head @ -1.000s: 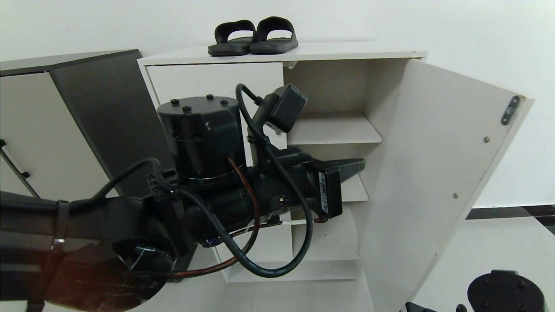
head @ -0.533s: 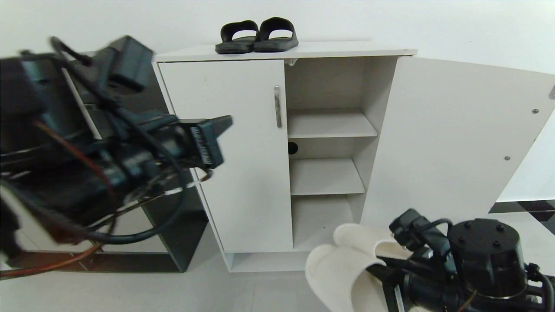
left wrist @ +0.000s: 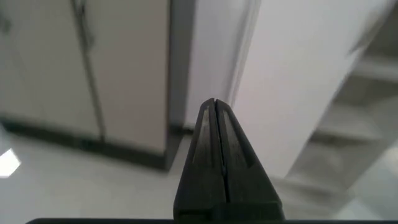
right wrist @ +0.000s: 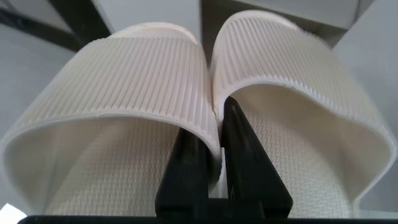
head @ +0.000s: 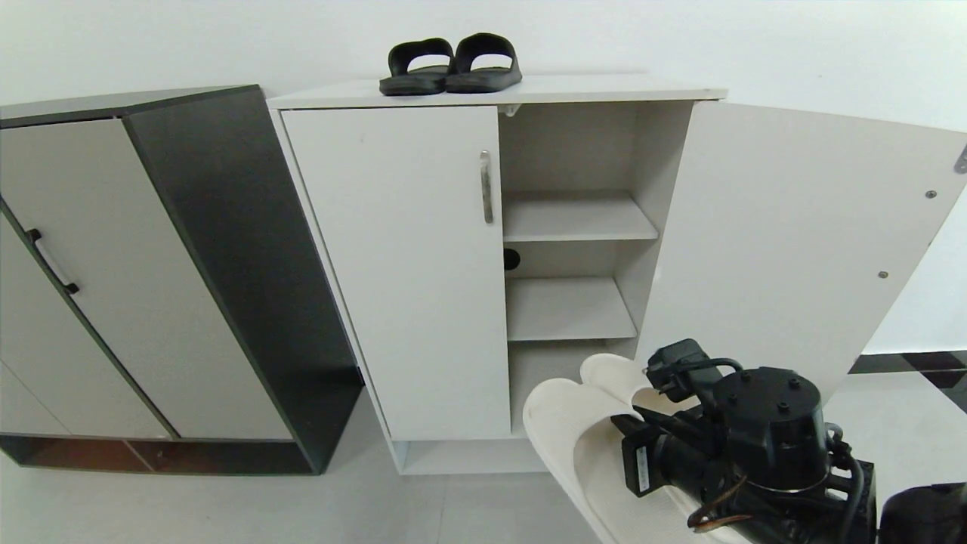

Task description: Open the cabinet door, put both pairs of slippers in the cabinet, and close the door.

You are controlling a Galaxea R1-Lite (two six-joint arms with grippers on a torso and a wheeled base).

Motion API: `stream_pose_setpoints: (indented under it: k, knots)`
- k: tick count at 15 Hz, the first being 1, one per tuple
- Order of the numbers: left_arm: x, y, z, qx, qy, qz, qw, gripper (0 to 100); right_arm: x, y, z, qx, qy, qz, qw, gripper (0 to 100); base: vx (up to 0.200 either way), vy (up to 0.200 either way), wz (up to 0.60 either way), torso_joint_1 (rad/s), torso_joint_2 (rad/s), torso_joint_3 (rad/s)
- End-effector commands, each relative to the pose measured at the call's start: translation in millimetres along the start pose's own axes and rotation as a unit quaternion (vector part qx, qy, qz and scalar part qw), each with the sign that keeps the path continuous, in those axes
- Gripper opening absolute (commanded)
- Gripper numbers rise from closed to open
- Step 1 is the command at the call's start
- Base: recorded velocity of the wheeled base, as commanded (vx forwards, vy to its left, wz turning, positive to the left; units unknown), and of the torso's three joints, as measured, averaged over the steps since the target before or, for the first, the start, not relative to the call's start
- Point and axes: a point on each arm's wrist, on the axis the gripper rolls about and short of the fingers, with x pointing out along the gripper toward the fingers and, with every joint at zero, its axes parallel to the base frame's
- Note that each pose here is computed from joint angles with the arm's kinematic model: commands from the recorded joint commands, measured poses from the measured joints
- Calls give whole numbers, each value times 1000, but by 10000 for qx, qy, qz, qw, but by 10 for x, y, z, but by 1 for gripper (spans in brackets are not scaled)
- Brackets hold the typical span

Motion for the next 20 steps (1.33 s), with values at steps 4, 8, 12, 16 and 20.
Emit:
stream_pose_setpoints:
  k: [4,8,12,16,20]
  knots:
    - [50,-37,-940,-8,-197,-430,9989,0,57,32,-88,-66,151,16,9999,0,0,0,0,0,0,0]
    - [46,-59,-985,487,13,-997,9938,0,77,104,-109,-126,180,136,9997,0,0,0,0,0,0,0]
    - [47,-61,-986,440,11,-1036,9936,0,100,192,-123,-118,23,256,9996,0,0,0,0,0,0,0]
    - [47,-61,-986,394,15,-1028,9939,0,435,334,-150,-12,-94,-240,9997,0,0,0,0,0,0,0]
    - [47,-61,-986,394,15,-1020,9940,0,747,448,-200,15,-249,-952,9951,0,0,-100,0,2,1,2]
